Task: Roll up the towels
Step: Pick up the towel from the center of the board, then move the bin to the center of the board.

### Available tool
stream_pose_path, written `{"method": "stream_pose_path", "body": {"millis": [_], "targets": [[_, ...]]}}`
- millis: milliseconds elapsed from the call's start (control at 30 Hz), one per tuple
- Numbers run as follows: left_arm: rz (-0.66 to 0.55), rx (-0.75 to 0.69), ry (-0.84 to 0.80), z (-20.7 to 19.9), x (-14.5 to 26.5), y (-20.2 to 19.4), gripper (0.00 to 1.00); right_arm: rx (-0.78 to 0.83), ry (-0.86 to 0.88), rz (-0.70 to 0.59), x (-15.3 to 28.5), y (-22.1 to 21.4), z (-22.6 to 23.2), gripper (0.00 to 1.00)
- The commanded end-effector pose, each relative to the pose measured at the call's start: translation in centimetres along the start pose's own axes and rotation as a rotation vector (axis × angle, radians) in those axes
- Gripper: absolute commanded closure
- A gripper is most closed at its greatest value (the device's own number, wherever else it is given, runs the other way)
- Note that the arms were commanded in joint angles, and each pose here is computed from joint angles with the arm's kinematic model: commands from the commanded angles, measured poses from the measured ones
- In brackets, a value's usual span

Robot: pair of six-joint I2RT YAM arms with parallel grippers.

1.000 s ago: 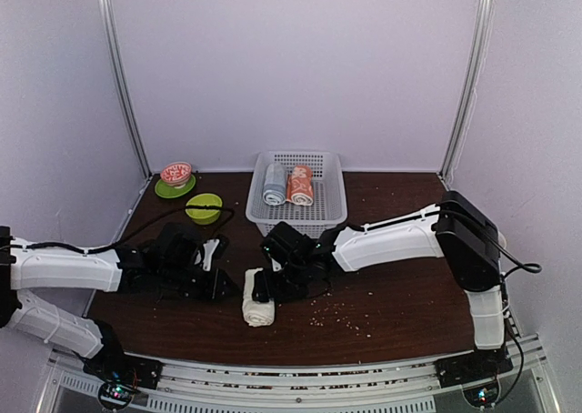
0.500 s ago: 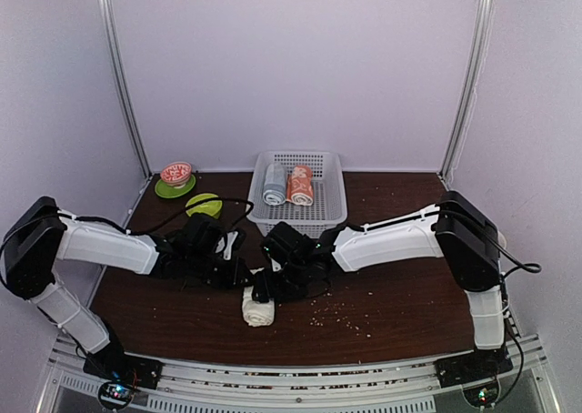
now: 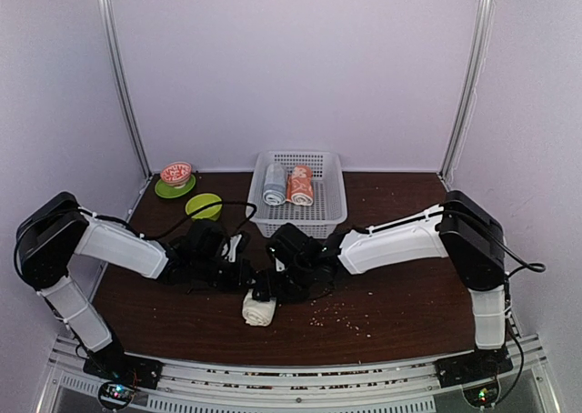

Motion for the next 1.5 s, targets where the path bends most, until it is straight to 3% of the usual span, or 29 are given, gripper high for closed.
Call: {"method": "stream_pose_path", "body": {"millis": [0, 333, 500, 667, 833, 1033, 1133, 1167, 1333, 1467], "targets": [[-0.001, 0.028, 0.081, 2.8, 0.4, -1.0, 0.96, -0.116, 0.075, 0.008, -0.1, -0.5, 0.4, 0.31], [-0.013, 0.026, 0.112, 4.0, 1.1, -1.7, 0.96, -0.206, 0.057, 0.041, -1.9, -1.0, 0.3, 0.35], [-0.021, 0.017, 0.107, 3.6, 1.7, -1.6, 0.96, -0.202, 0.056, 0.095, -3.5, -2.0, 0.7, 0.58], [-0.042, 0.000, 0.101, 2.5, 3.3, -1.2, 0.96, -0.190, 0.050, 0.066, -2.8, -1.2, 0.8, 0.84], [-0.119, -0.039, 0.118, 0.5, 6.2, 0.4, 0.93, -0.124, 0.042, -0.014, 1.4, 0.8, 1.3, 0.99], [-0.343, -0.074, 0.206, -1.4, 10.7, 5.7, 0.85, 0.002, -0.054, -0.129, 10.7, 3.2, -1.0, 1.00], [-0.438, -0.062, 0.161, -3.2, 11.8, 9.0, 0.80, 0.036, -0.128, -0.209, 16.2, 5.0, -3.6, 1.00], [-0.463, -0.025, 0.152, -3.5, 11.9, 10.1, 0.77, 0.047, -0.155, -0.227, 18.0, 5.3, -4.4, 1.00], [-0.420, 0.052, 0.098, -4.0, 9.4, 14.8, 0.34, 0.050, -0.253, -0.333, 24.5, 7.3, -7.8, 1.00], [-0.389, 0.010, 0.117, -5.6, 7.2, 18.0, 0.19, 0.017, -0.260, -0.393, 26.8, 8.5, -9.5, 1.00]]}}
Point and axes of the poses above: each gripper's point midway between its finger pads, its own x axis back along the fingers, its own z axis along the line the jaws close on, y = z × x, the point moved 1 cm from there along x, back along the fingers, and after that the axes turned 13 degrees about x, right-handed, at the moved point
